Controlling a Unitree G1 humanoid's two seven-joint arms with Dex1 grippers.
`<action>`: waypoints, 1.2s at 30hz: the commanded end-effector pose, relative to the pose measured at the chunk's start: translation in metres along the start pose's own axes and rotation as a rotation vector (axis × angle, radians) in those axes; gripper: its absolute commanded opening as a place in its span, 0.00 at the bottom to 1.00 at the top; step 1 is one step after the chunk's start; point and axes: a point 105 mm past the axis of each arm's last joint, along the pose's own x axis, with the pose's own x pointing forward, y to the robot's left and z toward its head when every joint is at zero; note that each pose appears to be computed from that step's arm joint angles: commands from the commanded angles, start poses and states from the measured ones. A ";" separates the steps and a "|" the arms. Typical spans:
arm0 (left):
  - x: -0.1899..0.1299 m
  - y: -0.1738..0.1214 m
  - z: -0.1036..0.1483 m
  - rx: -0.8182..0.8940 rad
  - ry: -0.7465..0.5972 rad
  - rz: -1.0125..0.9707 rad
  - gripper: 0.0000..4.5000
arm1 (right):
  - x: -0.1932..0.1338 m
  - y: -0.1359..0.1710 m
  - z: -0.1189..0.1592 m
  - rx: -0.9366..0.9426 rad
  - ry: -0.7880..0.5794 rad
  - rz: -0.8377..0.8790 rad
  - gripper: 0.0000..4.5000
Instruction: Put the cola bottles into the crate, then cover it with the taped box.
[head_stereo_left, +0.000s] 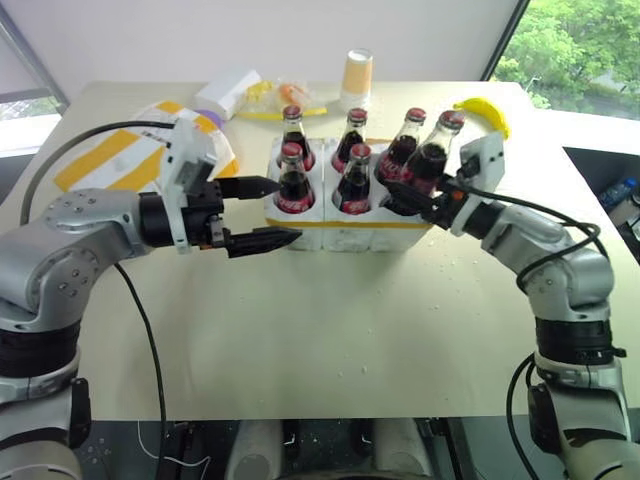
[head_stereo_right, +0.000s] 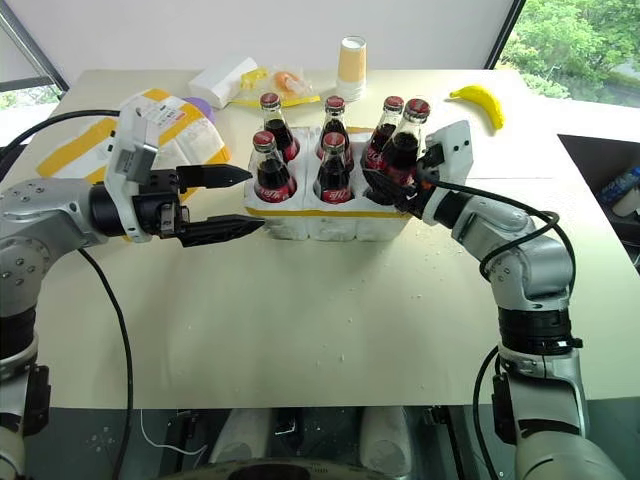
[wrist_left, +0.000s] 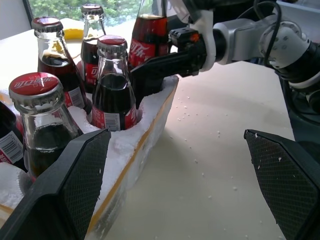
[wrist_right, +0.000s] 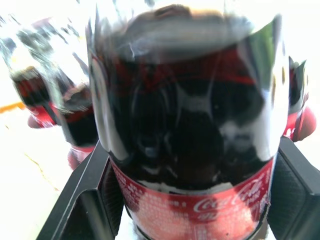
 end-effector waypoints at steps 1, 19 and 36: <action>-0.002 -0.001 0.010 0.053 -0.021 0.006 1.00 | 0.007 -0.005 0.007 -0.063 -0.001 -0.007 0.74; -0.081 0.047 -0.014 0.230 0.206 0.542 1.00 | -0.079 0.000 0.097 -0.213 -0.106 0.105 0.98; -0.219 0.070 -0.099 0.696 1.014 1.062 1.00 | -0.121 0.041 0.110 -0.265 -0.059 0.404 0.98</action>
